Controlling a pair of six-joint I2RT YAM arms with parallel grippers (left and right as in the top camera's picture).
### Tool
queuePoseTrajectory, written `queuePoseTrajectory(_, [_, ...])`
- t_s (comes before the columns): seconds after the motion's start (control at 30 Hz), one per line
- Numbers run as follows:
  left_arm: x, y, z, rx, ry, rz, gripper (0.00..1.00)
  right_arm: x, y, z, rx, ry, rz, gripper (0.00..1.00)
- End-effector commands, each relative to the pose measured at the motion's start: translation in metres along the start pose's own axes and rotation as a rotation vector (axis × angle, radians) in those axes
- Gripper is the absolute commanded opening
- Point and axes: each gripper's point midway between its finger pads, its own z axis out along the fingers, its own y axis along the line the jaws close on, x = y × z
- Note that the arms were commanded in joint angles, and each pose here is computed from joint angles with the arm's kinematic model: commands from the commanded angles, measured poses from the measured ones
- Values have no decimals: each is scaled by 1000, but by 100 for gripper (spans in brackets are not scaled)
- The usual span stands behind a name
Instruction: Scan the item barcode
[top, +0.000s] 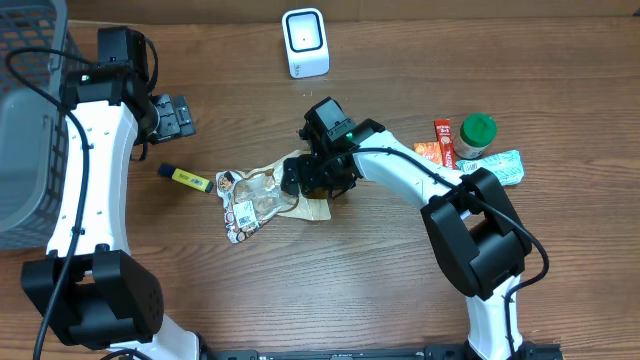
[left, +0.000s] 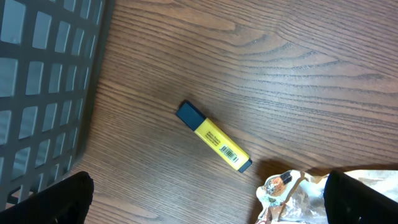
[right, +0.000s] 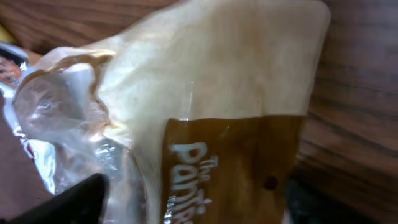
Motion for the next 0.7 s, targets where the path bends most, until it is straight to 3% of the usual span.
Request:
queuePoseTrajectory(0.0, [0,-2,-5,6,-14,12,100,6,-2,2,-1,22,21,75])
queuePoseTrajectory(0.5, [0,-2,-5,6,-14,12,100,14,-3,11,160,-22,48,79])
queuePoseTrajectory(0.67, [0,-2,-5,6,-14,12,100,12,-16,10,300,-81,44,72])
